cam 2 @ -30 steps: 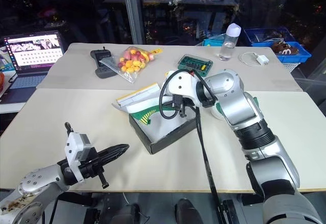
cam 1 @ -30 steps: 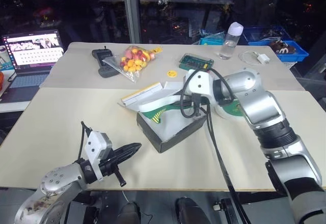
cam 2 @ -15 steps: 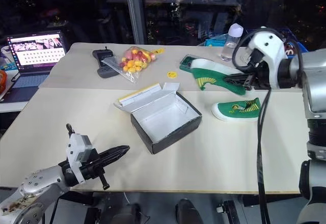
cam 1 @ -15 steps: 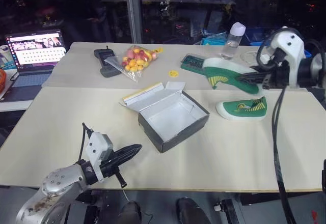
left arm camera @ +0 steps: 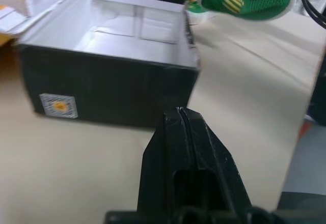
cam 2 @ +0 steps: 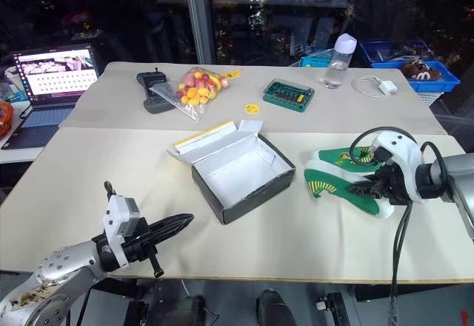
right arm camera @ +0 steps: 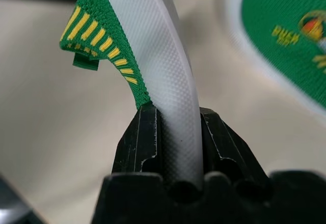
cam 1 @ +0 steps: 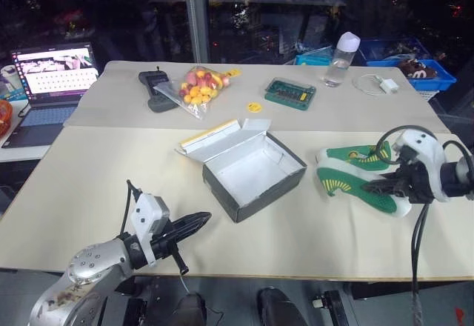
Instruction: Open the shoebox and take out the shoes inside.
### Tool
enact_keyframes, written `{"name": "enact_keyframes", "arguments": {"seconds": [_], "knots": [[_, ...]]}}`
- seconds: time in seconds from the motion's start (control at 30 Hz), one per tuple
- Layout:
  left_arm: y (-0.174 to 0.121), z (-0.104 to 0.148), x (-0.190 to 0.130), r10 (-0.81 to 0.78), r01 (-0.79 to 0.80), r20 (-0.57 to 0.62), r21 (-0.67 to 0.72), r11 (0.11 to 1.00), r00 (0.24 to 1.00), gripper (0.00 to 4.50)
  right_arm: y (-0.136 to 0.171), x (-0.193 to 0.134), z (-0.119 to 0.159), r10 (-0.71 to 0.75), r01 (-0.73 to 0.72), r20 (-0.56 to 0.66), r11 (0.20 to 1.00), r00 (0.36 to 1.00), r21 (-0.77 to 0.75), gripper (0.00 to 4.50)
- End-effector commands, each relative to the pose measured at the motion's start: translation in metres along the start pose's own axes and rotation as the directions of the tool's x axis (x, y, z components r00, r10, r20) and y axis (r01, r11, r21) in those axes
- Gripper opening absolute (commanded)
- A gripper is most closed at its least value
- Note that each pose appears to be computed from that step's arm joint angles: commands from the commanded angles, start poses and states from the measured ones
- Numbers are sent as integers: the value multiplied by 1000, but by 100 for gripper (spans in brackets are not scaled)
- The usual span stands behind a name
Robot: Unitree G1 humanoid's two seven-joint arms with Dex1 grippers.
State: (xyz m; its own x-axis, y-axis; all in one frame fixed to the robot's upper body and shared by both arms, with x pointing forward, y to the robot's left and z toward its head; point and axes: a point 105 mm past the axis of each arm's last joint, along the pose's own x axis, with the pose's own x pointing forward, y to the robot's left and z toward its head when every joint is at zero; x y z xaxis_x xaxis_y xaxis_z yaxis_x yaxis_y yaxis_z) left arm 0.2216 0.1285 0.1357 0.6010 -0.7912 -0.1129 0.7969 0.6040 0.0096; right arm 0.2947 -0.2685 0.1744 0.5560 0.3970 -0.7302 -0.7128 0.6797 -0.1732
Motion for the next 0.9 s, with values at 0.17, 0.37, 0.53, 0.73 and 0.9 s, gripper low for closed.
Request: {"name": "enact_keyframes", "arguments": {"seconds": [0.17,0.37,0.53,0.73,0.9], "knots": [[-2,7,-1,-3,3,22,23,1000,1000,0,-15,15,-7,-46,33,-88,989,995,-146,81],[-3,6,-1,1,-2,25,22,1000,1000,0,-46,27,-24,-175,137,-196,972,965,-193,243],[-4,5,-2,5,-5,26,19,1000,1000,0,-68,26,-16,-280,234,-175,942,944,-241,349],[-3,4,-3,7,-7,25,18,1000,1000,0,-77,20,5,-329,297,-99,923,939,-243,349],[0,2,-6,12,-13,21,28,1000,1000,0,-60,0,35,-253,249,12,940,967,-234,349]]}}
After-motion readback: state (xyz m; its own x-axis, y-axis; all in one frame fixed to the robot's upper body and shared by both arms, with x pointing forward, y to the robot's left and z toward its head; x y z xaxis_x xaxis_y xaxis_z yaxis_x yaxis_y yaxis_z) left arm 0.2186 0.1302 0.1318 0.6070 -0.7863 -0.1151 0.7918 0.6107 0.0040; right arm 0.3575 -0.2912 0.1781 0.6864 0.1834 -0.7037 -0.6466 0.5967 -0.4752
